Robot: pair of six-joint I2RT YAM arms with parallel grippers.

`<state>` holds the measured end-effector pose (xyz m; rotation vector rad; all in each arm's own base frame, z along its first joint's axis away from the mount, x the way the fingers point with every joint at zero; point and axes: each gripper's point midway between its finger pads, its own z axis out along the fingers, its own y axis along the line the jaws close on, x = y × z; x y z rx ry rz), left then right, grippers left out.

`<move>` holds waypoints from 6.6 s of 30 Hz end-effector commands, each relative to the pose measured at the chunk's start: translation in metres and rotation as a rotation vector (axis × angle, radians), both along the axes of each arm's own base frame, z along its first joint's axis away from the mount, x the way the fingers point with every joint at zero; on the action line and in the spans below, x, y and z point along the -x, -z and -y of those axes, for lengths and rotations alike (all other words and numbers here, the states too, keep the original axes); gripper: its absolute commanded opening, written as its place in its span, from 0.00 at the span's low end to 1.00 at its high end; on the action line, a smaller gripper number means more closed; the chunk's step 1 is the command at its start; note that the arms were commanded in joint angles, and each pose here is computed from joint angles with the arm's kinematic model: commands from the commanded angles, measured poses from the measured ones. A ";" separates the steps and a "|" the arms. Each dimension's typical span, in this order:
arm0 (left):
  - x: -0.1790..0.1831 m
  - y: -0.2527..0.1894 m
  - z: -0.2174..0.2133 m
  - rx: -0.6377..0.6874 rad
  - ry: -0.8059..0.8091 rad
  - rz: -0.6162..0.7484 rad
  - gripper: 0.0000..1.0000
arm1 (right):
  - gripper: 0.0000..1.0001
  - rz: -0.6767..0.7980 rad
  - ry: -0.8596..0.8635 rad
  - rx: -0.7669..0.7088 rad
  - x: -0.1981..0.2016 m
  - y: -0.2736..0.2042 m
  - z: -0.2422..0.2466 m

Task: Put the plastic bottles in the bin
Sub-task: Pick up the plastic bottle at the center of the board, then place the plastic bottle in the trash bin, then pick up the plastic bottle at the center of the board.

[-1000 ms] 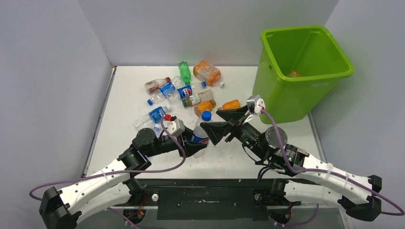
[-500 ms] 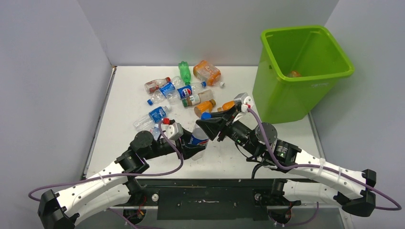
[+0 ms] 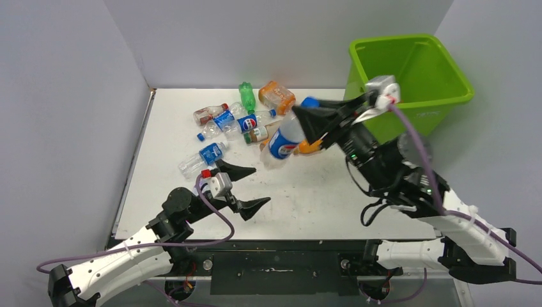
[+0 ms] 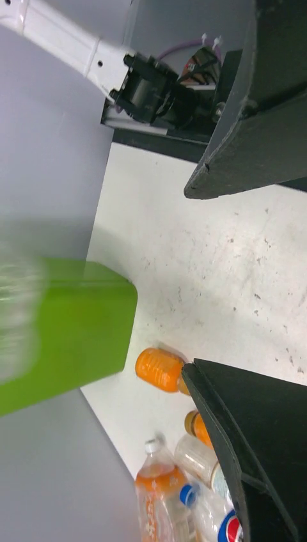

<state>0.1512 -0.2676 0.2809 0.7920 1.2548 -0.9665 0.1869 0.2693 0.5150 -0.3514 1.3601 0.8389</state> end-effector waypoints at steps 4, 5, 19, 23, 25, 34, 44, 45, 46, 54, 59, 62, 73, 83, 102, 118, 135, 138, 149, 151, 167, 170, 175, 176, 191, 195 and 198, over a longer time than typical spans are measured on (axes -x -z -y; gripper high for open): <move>-0.016 -0.024 -0.012 0.066 -0.121 0.085 0.96 | 0.05 0.134 0.664 -0.091 -0.040 -0.105 0.133; -0.017 -0.024 -0.013 0.063 -0.125 0.085 0.96 | 0.05 0.138 0.744 -0.125 -0.040 -0.112 0.149; -0.027 -0.014 -0.015 0.002 -0.207 0.110 0.96 | 0.05 0.153 1.192 -0.088 -0.067 -0.158 0.209; -0.026 -0.011 -0.013 -0.021 -0.206 0.115 0.96 | 0.05 0.129 1.270 -0.029 -0.118 -0.145 0.223; -0.025 -0.010 -0.014 -0.028 -0.213 0.122 0.96 | 0.05 0.118 1.296 -0.033 -0.135 -0.138 0.228; -0.019 -0.008 -0.009 -0.044 -0.189 0.131 0.96 | 0.05 0.035 1.449 -0.136 -0.208 -0.094 0.309; -0.020 -0.010 -0.008 -0.040 -0.198 0.113 0.96 | 0.51 -0.140 1.465 -0.105 -0.246 -0.020 0.376; -0.020 -0.009 -0.008 -0.041 -0.198 0.110 0.96 | 0.73 -0.150 1.430 -0.132 -0.249 -0.019 0.371; -0.021 -0.009 -0.008 -0.042 -0.199 0.109 0.96 | 0.86 -0.148 1.393 -0.169 -0.252 -0.023 0.366; -0.026 -0.005 -0.010 -0.058 -0.231 0.107 0.96 | 0.90 0.010 1.138 -0.335 -0.230 -0.105 0.286; -0.032 0.001 -0.011 -0.082 -0.260 0.104 0.96 | 0.90 0.033 0.981 -0.362 -0.201 -0.112 0.227; -0.040 0.005 -0.015 -0.109 -0.310 0.093 0.96 | 0.90 0.049 0.828 -0.338 -0.168 -0.099 0.176; -0.071 0.001 -0.054 -0.162 -0.568 0.097 0.96 | 0.90 -0.138 0.360 -0.040 -0.076 0.076 0.023; -0.083 -0.019 -0.099 -0.109 -0.799 -0.038 0.96 | 0.90 -0.387 0.292 0.103 -0.038 0.258 0.034; -0.136 0.159 -0.220 -0.211 -1.259 -1.004 0.96 | 0.90 -0.517 0.240 0.100 -0.011 0.345 0.048; -0.137 0.217 -0.231 -0.418 -1.303 -1.066 0.96 | 0.90 -0.515 0.198 0.054 -0.009 0.339 0.039; -0.136 0.244 -0.200 -0.461 -1.150 -1.173 0.83 | 0.90 -0.509 0.201 0.030 -0.006 0.332 0.044; -0.135 0.246 -0.193 -0.473 -1.123 -1.177 0.77 | 0.90 -0.510 0.194 0.033 -0.006 0.332 0.042; -0.126 0.256 -0.175 -0.564 -1.066 -1.178 0.86 | 0.90 -0.514 0.186 0.031 -0.005 0.330 0.042; -0.126 0.257 -0.173 -0.573 -1.058 -1.180 0.82 | 0.90 -0.515 0.184 0.029 -0.004 0.330 0.042; -0.129 0.203 -0.146 -0.421 -0.957 -1.026 0.38 | 0.90 -0.508 0.178 0.043 -0.002 0.316 0.045; -0.138 0.151 -0.121 -0.301 -0.829 -0.909 0.36 | 0.90 -0.485 0.171 0.058 -0.001 0.296 0.046; -0.137 0.038 -0.068 -0.090 -0.481 -0.613 0.32 | 0.90 -0.397 0.106 0.028 0.004 0.234 0.044; -0.133 0.018 -0.060 -0.055 -0.412 -0.541 0.32 | 0.90 -0.371 0.064 0.018 0.009 0.220 0.041; -0.026 -0.054 -0.026 0.290 0.138 -0.052 0.24 | 0.90 -0.158 -0.260 -0.054 0.041 0.116 -0.006; -0.018 -0.048 -0.019 0.241 0.160 -0.049 0.23 | 0.91 -0.152 -0.267 -0.063 0.033 0.107 -0.023; -0.015 -0.044 -0.015 0.214 0.165 -0.048 0.23 | 0.92 -0.144 -0.247 -0.079 0.025 0.099 -0.030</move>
